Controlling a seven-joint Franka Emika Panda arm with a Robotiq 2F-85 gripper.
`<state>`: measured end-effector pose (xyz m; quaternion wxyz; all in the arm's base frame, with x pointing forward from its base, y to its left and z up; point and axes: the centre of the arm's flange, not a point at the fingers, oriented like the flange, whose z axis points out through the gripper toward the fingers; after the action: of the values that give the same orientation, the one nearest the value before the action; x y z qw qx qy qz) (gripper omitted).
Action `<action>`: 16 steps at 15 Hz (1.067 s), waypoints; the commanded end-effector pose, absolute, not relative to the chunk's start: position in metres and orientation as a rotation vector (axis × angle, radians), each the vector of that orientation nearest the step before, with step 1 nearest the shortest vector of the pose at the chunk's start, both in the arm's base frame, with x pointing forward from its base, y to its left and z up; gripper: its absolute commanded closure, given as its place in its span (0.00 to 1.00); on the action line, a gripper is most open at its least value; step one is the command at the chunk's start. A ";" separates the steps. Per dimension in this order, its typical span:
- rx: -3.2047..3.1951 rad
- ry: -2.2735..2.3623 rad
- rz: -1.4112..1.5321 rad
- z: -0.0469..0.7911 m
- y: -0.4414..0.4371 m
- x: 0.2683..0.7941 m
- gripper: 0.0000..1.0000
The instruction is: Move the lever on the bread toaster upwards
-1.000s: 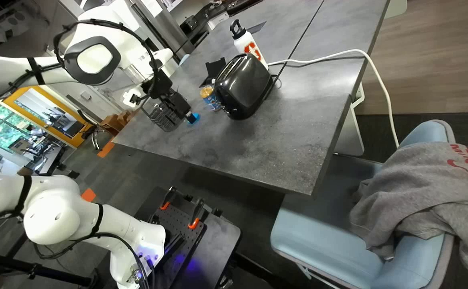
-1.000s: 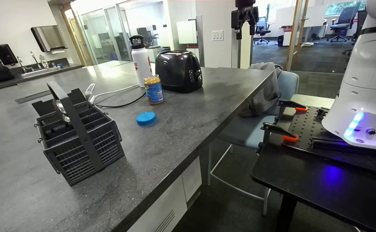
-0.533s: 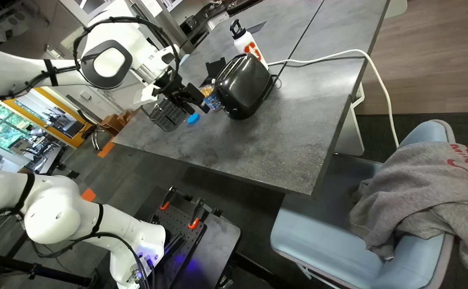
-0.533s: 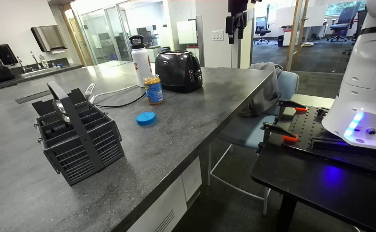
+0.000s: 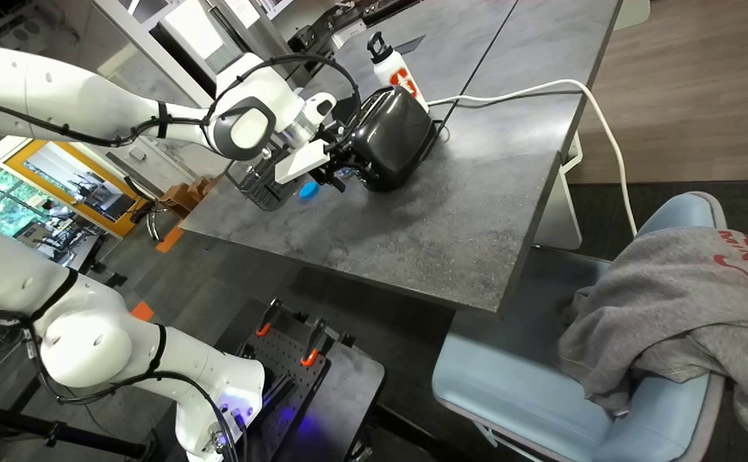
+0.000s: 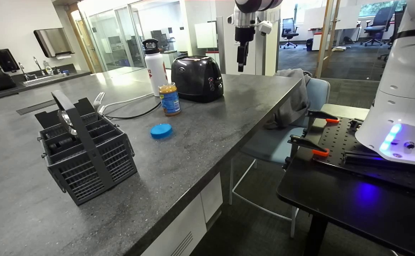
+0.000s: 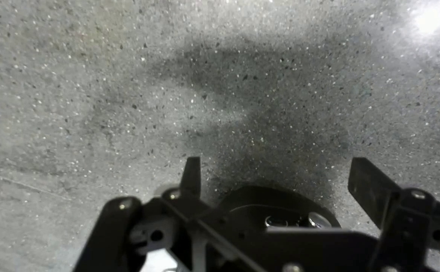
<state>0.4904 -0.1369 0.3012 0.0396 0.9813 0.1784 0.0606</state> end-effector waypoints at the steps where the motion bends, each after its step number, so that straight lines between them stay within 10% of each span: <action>1: 3.005 0.556 0.182 0.296 -0.135 0.494 0.00; 4: 3.001 0.561 0.185 0.296 -0.134 0.499 0.00; 5: 2.993 0.552 0.198 0.294 -0.131 0.499 0.25; 16: 2.950 0.546 0.391 0.263 -0.109 0.495 1.00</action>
<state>0.5004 -0.1084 0.2704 0.0526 0.9741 0.1955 0.1006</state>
